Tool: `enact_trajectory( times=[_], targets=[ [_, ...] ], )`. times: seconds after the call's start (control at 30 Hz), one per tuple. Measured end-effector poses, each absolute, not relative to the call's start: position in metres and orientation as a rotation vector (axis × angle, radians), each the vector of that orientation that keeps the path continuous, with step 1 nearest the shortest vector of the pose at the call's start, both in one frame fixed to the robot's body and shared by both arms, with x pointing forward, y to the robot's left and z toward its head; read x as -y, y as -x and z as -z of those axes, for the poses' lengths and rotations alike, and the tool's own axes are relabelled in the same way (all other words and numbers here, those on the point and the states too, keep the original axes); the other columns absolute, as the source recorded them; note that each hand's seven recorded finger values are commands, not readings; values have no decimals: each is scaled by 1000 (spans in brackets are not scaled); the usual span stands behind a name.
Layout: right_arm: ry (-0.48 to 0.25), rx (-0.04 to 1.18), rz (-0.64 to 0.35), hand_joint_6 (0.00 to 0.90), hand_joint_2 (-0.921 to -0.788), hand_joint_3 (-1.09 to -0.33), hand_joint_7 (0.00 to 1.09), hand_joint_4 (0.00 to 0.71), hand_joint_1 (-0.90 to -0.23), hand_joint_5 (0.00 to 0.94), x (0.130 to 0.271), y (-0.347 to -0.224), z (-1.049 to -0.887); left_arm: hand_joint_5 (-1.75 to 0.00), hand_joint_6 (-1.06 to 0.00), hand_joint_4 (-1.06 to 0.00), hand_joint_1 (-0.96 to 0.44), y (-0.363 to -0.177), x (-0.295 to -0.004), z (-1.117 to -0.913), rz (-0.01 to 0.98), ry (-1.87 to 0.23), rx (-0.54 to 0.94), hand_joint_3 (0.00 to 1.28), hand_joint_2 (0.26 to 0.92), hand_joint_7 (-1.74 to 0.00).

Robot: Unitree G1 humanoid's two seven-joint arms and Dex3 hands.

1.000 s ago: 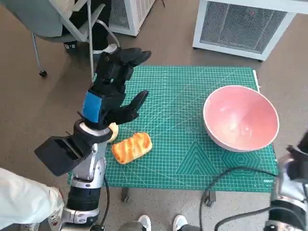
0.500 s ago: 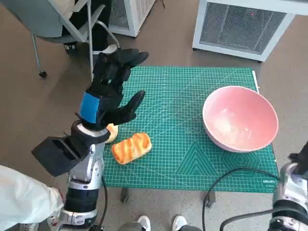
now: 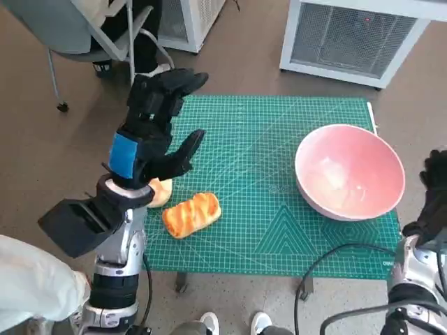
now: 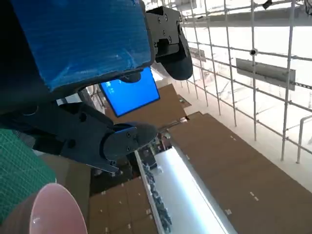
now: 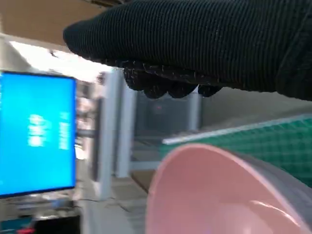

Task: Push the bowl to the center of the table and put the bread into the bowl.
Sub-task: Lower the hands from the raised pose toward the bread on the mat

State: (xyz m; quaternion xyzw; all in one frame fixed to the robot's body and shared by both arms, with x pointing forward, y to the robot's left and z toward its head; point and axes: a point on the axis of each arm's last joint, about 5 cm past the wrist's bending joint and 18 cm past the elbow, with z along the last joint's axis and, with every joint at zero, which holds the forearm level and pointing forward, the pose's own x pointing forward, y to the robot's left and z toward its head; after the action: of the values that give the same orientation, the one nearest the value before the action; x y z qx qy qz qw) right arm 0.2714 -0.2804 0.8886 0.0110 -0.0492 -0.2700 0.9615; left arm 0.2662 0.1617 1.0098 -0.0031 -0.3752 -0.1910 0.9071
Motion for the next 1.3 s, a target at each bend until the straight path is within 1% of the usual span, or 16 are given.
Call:
enact_trajectory(
  times=[0.2, 0.4, 0.83, 1.13, 1.23, 1.3],
  targets=[
    [-63, 54, 518, 258, -921, -535, 454, 432, -315, 20, 272, -276, -886, -843, 1, 1, -246, -265, -165, -1009, 388, -8, 768, 627, 792, -1024],
    [-82, 35, 467, 263, -921, -544, 461, 434, -319, 18, 260, -282, -885, -843, 1, 1, -246, -264, -167, -1009, 381, -16, 765, 623, 793, -1025],
    [-117, 41, 357, 259, -921, -542, 478, 434, -330, 13, 233, -298, -893, -839, 1, 1, -247, -260, -171, -1007, 361, -33, 759, 614, 799, -1029],
    [-124, 29, 283, 250, -921, -534, 501, 431, -314, 8, 212, -310, -900, -835, 1, 1, -241, -256, -175, -1005, 345, -40, 753, 605, 806, -1025],
    [-124, 29, 262, 248, -921, -530, 509, 434, -320, 9, 206, -313, -902, -834, 1, 1, -237, -255, -176, -1005, 339, -42, 749, 602, 809, -1022],
    [-128, 29, 251, 236, -921, -523, 537, 437, -332, 8, 202, -315, -904, -838, 1, 1, -233, -254, -177, -1004, 336, -43, 747, 599, 812, -1020]
  ],
)
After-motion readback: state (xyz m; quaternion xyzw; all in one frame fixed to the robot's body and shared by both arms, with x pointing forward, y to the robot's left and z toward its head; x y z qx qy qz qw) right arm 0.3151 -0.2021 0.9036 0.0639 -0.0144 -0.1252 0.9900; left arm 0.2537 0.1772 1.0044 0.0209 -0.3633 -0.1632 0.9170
